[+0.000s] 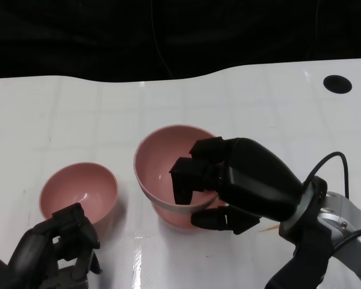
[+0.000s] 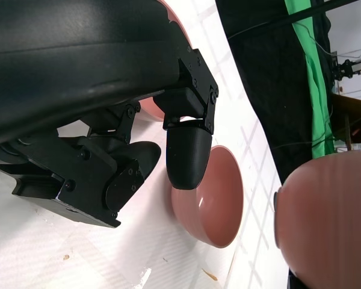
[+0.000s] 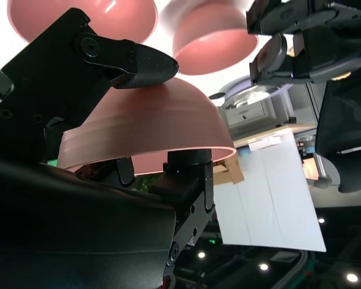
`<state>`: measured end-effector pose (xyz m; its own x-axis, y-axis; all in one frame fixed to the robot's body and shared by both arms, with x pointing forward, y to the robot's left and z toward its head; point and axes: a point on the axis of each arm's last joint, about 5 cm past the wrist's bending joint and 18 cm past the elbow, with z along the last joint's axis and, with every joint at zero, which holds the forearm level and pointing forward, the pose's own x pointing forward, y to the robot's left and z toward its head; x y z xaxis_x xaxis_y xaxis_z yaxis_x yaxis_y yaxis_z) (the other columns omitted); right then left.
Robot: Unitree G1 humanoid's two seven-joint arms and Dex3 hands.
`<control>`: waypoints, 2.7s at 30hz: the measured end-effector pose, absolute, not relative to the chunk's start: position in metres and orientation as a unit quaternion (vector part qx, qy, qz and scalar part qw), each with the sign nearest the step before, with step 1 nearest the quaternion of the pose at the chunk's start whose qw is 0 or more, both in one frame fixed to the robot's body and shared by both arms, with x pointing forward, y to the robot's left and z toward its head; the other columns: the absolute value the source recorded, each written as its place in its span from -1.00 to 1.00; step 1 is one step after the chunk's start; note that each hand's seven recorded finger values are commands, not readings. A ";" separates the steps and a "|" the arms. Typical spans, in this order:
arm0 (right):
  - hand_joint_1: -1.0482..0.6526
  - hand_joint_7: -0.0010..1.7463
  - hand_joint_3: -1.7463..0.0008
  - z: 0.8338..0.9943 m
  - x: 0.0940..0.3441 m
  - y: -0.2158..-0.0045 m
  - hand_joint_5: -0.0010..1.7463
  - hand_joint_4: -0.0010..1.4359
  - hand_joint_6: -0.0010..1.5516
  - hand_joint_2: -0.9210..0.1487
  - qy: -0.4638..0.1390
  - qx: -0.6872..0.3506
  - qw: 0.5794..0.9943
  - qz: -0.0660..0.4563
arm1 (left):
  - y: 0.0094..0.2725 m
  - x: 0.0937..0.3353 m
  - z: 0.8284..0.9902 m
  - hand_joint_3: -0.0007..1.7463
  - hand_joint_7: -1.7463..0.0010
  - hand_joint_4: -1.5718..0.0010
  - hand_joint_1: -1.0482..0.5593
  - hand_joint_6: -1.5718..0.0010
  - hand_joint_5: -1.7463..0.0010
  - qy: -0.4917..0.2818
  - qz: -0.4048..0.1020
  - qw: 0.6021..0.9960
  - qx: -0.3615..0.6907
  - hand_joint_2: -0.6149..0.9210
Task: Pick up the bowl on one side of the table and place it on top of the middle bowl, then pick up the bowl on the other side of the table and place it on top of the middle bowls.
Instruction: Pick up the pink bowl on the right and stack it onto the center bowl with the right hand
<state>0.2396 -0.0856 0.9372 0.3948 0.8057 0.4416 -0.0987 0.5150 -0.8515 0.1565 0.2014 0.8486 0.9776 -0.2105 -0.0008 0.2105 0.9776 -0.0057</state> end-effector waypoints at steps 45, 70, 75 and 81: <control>0.02 1.00 -0.16 0.910 0.250 -0.095 1.00 0.27 -0.17 -0.40 -0.396 -0.411 0.752 0.329 | 0.201 0.156 0.849 0.37 -0.92 0.05 0.31 0.16 -1.00 0.000 -0.109 0.994 -0.006 0.57; 0.03 1.00 0.07 0.907 0.257 -0.080 1.00 0.26 -0.20 -0.51 -0.398 -0.422 0.736 0.349 | 0.199 0.158 0.845 0.30 -0.93 0.05 0.32 0.17 -1.00 -0.013 -0.109 0.994 -0.010 0.64; 0.05 1.00 0.11 0.904 0.259 -0.081 1.00 0.25 -0.20 -0.50 -0.392 -0.426 0.738 0.348 | 0.199 0.158 0.845 0.28 -0.93 0.05 0.31 0.17 -1.00 -0.013 -0.109 0.994 -0.010 0.64; 0.05 1.00 0.08 0.896 0.259 -0.083 1.00 0.25 -0.18 -0.56 -0.377 -0.432 0.742 0.347 | 0.199 0.158 0.845 0.28 -0.94 0.05 0.32 0.17 -1.00 -0.014 -0.110 0.994 -0.007 0.63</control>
